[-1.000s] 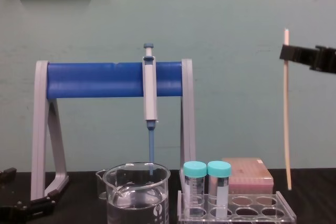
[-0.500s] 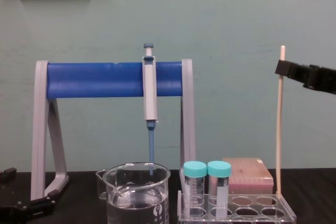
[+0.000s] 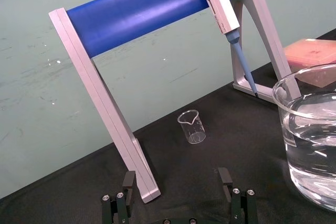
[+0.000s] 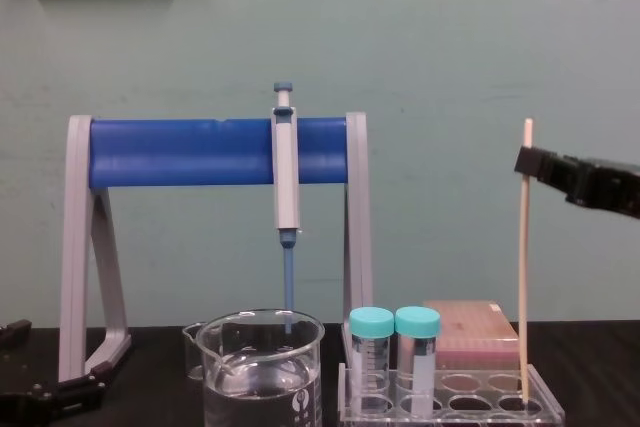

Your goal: Hold the thermometer with one hand and immerse one end into the beaker, then reinsert it into the test tube rack.

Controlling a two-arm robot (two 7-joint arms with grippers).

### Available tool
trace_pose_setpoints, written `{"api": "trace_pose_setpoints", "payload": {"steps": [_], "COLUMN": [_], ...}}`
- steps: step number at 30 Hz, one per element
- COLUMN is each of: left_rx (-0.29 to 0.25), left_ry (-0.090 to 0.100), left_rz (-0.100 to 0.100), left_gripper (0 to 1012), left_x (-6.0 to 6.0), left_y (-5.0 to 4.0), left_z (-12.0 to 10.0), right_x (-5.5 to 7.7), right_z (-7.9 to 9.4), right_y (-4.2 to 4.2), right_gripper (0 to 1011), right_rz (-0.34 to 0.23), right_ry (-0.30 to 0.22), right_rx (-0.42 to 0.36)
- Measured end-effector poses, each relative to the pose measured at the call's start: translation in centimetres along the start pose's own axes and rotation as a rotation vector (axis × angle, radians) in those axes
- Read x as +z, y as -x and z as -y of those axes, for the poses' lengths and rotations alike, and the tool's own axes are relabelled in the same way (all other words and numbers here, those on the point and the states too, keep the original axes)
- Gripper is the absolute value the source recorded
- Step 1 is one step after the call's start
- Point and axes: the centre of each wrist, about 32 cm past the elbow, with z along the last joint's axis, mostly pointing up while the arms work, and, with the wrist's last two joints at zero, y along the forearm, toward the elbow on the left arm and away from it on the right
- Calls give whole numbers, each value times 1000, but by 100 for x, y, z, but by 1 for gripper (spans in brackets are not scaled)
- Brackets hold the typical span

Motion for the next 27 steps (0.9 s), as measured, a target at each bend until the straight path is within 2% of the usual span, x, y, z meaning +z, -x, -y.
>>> {"api": "trace_pose_setpoints", "payload": {"steps": [27], "left_rx": [0], "left_ry": [0], "left_rz": [0], "left_gripper": [1004], "left_x": [0], "left_y": [0], "left_z": [0], "right_x": [-303], "right_z": [-71], "right_y": [-18], "right_gripper": [38], "right_rz": [9], "right_ry": [56], "right_rx": [26]}}
